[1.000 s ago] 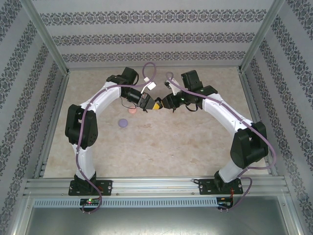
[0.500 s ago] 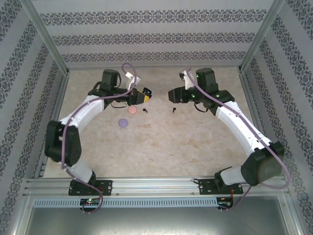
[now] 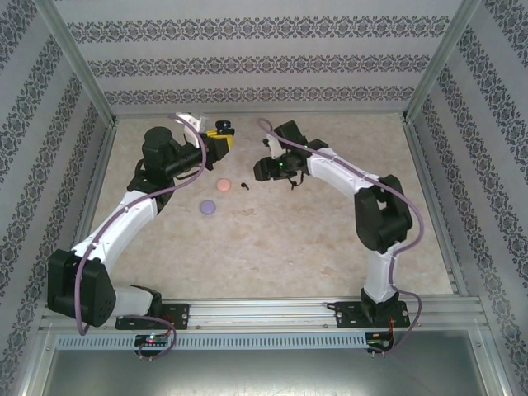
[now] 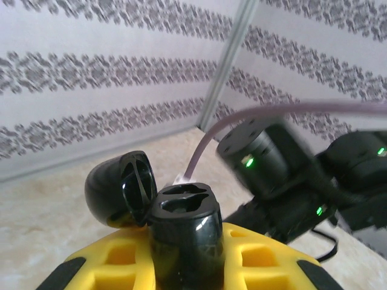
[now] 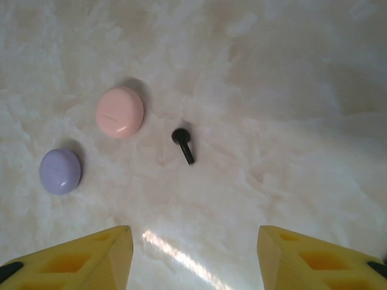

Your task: Insert the wireless bluetooth earbuds into the charging case

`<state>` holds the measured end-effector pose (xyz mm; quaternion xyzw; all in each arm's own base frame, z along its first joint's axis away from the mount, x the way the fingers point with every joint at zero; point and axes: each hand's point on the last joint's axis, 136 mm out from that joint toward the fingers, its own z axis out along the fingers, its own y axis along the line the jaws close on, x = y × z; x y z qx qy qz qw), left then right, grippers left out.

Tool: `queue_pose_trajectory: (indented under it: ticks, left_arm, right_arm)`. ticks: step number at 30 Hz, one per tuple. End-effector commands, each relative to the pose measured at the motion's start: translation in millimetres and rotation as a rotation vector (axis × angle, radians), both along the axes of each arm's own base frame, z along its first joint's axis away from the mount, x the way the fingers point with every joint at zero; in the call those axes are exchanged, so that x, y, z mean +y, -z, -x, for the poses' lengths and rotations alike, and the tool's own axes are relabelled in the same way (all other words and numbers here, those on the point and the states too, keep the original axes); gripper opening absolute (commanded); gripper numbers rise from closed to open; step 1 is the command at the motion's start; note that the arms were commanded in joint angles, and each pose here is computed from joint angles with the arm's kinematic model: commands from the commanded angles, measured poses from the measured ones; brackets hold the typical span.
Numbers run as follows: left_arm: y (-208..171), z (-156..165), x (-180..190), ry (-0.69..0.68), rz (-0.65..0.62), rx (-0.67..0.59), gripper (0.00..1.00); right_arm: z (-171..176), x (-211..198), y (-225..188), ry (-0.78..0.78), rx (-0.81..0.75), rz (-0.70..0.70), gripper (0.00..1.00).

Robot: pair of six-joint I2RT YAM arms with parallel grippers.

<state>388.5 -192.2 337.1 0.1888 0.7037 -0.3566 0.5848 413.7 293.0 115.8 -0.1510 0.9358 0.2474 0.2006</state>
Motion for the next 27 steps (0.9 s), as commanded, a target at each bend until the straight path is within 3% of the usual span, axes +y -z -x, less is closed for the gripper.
queue_pose_trajectory:
  ticks: [1,13,27]
  left_arm:
    - [-39.5,-2.1,16.3,-0.104,0.086,-0.114,0.0]
    - [-58.3,-3.2,49.0,-0.259,0.131,-0.15,0.0]
    - [-57.6,-0.4,55.8,-0.273,0.134,-0.146,0.0]
  right_arm:
    - [-6.7,12.3,7.7,-0.021,-0.002,0.067,0.56]
    - [-19.2,49.7,57.9,-0.136,-0.016,0.286,0.55]
    - [-28.5,61.3,85.6,-0.182,-0.051,0.426,0.5]
